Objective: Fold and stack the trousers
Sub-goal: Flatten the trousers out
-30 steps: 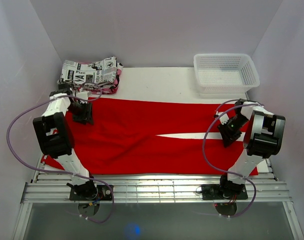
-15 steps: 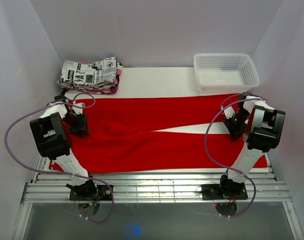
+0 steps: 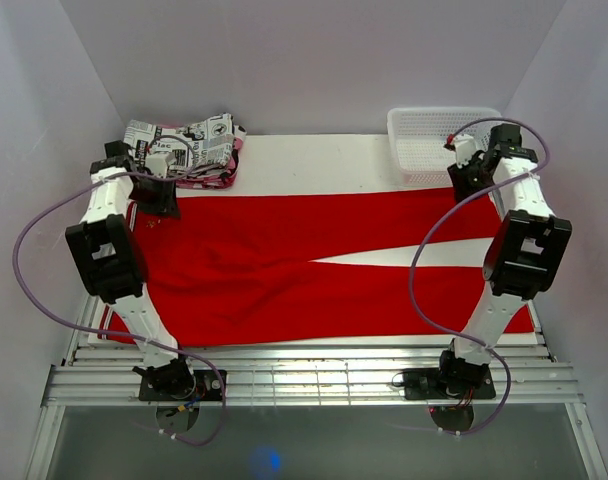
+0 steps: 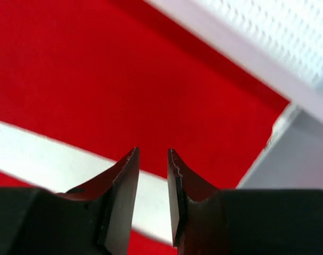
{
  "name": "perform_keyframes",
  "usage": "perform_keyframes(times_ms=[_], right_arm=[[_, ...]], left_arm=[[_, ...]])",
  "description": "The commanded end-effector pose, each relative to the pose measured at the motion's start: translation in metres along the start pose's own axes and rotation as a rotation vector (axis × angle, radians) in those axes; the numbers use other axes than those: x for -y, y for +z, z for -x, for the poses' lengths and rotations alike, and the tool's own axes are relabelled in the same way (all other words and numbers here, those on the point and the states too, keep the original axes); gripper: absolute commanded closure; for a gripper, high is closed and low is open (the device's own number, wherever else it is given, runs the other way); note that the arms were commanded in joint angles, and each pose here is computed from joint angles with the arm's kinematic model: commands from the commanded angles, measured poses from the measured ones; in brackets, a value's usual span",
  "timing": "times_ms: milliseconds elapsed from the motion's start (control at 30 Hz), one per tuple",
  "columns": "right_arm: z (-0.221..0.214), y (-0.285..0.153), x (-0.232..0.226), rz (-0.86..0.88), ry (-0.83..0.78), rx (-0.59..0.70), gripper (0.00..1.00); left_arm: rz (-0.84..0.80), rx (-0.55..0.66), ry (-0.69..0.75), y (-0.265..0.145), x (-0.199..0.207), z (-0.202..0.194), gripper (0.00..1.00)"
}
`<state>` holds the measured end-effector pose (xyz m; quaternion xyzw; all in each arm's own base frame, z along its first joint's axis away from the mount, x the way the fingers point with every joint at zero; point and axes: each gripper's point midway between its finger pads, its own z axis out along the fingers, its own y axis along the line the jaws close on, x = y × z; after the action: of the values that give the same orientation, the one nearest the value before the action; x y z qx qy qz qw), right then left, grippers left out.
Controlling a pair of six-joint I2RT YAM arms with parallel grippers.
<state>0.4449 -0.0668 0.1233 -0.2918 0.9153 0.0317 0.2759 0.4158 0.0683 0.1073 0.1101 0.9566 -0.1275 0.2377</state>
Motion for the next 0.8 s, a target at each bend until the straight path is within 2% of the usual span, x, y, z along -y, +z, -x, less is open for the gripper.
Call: perform_keyframes(times_ms=[0,167,400,600,767], right_arm=[[0.02,0.046,-0.005,-0.008,0.053,0.046,0.67],[-0.004,0.083,-0.012,-0.047,0.021,-0.053,0.74],[-0.061,0.094,-0.017,-0.1,-0.076,-0.194,0.81],[-0.118,0.072,-0.064,0.025,-0.214,-0.301,0.85],[-0.133,0.042,-0.105,0.208,-0.276,-0.323,0.87]], left_arm=[[-0.064,-0.017,-0.003,0.021,0.013,0.004,0.46],[-0.057,-0.042,-0.063,0.043,0.004,0.001,0.47],[-0.047,-0.148,-0.054,0.065,-0.004,-0.029,0.49],[-0.045,-0.291,0.035,0.058,-0.004,-0.076,0.52],[-0.104,-0.342,0.103,0.043,0.007,-0.093,0.53]])
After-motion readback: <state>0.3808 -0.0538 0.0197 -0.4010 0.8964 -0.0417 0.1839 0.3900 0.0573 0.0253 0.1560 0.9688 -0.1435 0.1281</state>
